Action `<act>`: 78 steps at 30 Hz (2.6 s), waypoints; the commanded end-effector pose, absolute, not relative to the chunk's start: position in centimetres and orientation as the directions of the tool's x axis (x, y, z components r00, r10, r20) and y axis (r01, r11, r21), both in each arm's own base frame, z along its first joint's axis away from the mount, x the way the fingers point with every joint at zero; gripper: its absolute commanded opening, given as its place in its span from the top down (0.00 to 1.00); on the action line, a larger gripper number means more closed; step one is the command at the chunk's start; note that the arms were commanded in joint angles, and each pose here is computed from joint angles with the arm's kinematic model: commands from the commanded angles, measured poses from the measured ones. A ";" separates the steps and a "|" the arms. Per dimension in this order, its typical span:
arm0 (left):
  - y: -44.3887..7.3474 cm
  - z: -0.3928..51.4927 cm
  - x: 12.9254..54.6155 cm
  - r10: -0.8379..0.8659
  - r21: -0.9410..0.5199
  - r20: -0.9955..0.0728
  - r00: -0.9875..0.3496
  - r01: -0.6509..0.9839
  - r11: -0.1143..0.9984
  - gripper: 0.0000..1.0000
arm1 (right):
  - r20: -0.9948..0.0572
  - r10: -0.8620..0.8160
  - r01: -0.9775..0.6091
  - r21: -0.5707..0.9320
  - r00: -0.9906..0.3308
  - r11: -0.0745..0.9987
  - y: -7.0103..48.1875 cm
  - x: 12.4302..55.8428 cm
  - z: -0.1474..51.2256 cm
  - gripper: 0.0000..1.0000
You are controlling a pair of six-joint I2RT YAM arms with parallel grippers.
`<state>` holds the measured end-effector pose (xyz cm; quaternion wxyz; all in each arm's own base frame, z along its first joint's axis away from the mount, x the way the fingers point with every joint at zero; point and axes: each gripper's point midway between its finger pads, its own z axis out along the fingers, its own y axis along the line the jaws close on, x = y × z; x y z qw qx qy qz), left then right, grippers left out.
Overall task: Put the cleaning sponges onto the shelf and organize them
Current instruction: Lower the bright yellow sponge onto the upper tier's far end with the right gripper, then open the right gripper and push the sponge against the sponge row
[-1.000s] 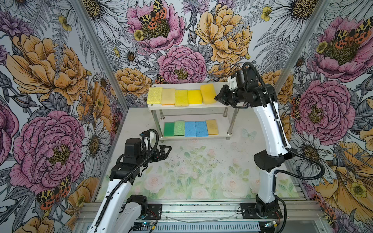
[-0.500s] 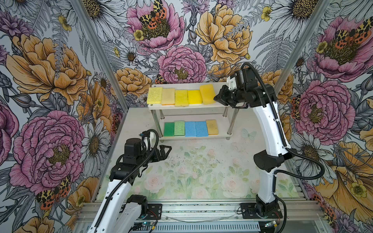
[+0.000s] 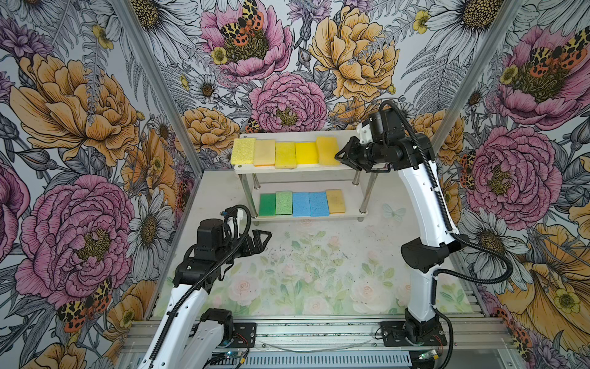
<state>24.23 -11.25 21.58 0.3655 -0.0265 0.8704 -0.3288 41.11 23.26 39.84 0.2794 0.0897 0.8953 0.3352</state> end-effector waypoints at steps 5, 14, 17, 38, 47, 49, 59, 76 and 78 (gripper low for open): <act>-11.2 21.8 24.3 -0.267 -0.565 -0.653 -0.708 0.221 0.795 0.01 | -0.456 0.345 -0.041 0.649 -0.821 0.760 23.3 40.8 40.4 0.65; -11.2 21.8 24.4 -0.267 -0.565 -0.653 -0.709 0.221 0.795 0.01 | -0.496 0.359 -0.045 0.632 -0.791 0.773 22.2 40.8 41.4 0.47; -11.1 21.8 24.4 -0.268 -0.565 -0.652 -0.709 0.219 0.796 0.01 | -0.526 0.359 -0.058 0.620 -0.771 0.783 21.6 40.5 42.2 0.44; -11.2 21.7 24.4 -0.267 -0.565 -0.651 -0.711 0.219 0.796 0.01 | -0.652 0.134 -0.430 0.626 -0.746 0.651 32.4 35.7 45.8 0.44; -11.2 21.9 24.3 -0.267 -0.565 -0.653 -0.709 0.222 0.794 0.01 | -0.648 0.143 -0.391 0.604 -0.748 0.694 31.7 37.2 44.3 0.44; -11.2 21.9 24.3 -0.266 -0.565 -0.654 -0.709 0.223 0.794 0.01 | -0.643 0.149 -0.375 0.601 -0.751 0.706 31.3 37.6 43.9 0.44; -11.2 21.9 24.3 -0.265 -0.564 -0.656 -0.707 0.224 0.795 0.01 | -0.652 0.161 -0.346 0.577 -0.741 0.740 30.2 38.5 43.4 0.44; -11.2 21.9 24.3 -0.266 -0.564 -0.656 -0.707 0.225 0.794 0.01 | -0.666 0.170 -0.303 0.532 -0.726 0.791 28.8 39.6 42.4 0.44; -11.2 22.0 24.3 -0.265 -0.565 -0.656 -0.707 0.227 0.793 0.01 | -0.669 0.171 -0.301 0.528 -0.723 0.794 28.7 39.6 42.5 0.44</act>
